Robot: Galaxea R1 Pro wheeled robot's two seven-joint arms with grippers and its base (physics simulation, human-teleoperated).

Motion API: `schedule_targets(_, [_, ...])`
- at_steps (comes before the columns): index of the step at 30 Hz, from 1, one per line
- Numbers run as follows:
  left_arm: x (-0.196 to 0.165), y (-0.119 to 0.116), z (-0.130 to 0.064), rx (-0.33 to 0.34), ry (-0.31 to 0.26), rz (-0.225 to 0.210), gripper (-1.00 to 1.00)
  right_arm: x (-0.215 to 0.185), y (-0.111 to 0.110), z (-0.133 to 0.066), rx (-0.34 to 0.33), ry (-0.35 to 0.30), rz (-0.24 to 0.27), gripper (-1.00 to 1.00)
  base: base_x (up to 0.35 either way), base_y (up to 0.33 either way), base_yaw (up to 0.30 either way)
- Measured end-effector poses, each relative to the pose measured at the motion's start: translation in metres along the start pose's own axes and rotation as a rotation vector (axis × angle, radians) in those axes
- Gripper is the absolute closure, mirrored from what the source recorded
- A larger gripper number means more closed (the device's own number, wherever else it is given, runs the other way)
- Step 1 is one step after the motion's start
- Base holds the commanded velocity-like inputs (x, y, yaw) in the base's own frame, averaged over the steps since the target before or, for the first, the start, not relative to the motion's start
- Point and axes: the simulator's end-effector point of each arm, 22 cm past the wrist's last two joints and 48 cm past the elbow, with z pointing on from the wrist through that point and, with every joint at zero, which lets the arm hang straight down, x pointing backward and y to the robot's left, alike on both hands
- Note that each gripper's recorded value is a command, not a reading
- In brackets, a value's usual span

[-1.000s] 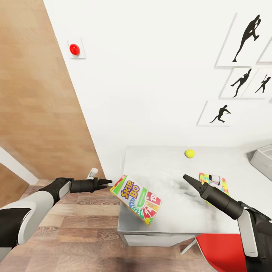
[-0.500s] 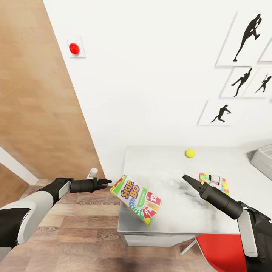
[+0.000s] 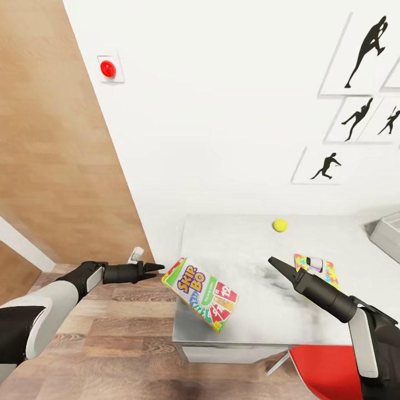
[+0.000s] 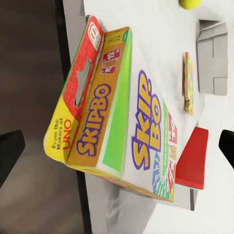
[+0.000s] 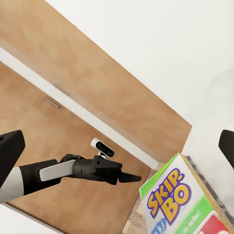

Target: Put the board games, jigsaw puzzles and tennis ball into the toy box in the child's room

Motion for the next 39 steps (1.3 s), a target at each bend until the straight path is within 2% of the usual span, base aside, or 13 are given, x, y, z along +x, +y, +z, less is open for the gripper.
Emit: schedule_targets(39, [-0.002,0.024,0.017,-0.001,0.003,0.000,-1.00,0.012,-0.025,0.005,-0.002,0.000,-0.001,-1.00,0.000,0.000,0.000])
